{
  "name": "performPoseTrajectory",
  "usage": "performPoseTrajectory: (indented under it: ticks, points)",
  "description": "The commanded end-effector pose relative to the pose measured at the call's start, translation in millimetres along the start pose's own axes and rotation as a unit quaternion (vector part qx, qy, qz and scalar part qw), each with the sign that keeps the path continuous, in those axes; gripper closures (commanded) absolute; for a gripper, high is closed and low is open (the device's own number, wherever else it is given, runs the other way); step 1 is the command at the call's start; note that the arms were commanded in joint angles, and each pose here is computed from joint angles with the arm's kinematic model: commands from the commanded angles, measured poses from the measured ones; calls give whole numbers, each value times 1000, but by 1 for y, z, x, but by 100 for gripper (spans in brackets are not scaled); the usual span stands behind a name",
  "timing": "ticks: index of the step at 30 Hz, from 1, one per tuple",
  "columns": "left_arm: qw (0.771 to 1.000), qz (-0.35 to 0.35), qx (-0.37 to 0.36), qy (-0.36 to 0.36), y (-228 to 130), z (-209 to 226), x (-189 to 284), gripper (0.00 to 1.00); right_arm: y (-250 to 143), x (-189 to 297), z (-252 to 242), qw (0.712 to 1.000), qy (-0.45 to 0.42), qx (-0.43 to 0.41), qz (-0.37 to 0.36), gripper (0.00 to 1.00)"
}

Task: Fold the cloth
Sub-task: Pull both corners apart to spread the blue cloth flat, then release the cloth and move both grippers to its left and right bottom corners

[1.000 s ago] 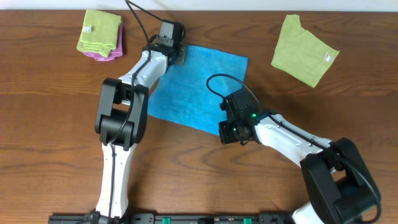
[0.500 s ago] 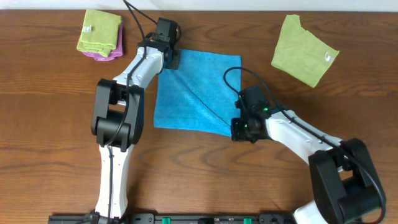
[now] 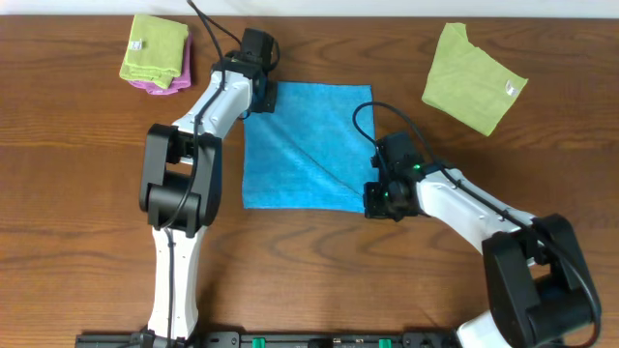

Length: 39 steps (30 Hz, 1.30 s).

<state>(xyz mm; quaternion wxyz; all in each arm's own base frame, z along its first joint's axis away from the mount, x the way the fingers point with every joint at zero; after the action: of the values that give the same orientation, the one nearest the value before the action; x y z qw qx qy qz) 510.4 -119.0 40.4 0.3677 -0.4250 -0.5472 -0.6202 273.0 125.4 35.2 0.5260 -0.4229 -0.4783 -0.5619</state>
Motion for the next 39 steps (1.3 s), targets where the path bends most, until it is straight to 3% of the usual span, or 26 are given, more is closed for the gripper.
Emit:
performPoseTrajectory:
  ticks: [1,6,10,16,22,26,32,39]
  points:
    - [1000,6,13,-25,-5,-1,16,94,13,23,-8,999,-25,-9,-44,99]
    - [997,-74,17,-32,28,2,90,94,36,86,9,989,7,13,-144,99]
    - [993,-110,18,-38,33,5,151,95,42,134,16,980,11,39,-197,99]
    - [996,-80,21,-35,-8,20,233,94,15,186,-8,969,-50,42,-237,99]
    - [992,-50,44,-111,-65,35,289,94,-29,251,-40,945,-42,37,-321,99]
    - [987,-44,74,-139,-123,37,280,94,-58,251,-59,939,-7,19,-343,99]
    - [965,-17,178,-192,-203,20,224,94,-59,182,-55,950,145,-6,-277,99]
    - [941,11,250,-228,-235,8,168,94,-46,125,-49,954,244,-44,-168,99]
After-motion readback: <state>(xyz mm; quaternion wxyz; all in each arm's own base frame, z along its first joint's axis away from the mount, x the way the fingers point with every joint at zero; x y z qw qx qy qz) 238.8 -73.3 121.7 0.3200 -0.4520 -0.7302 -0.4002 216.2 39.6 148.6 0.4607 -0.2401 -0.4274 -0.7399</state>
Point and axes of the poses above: each gripper's point midway between its finger pads, its own x axis back along the fingers, its own z axis along the line the jaws close on, y = z × x, the point moved 4 cm from there along x, back along the fingers
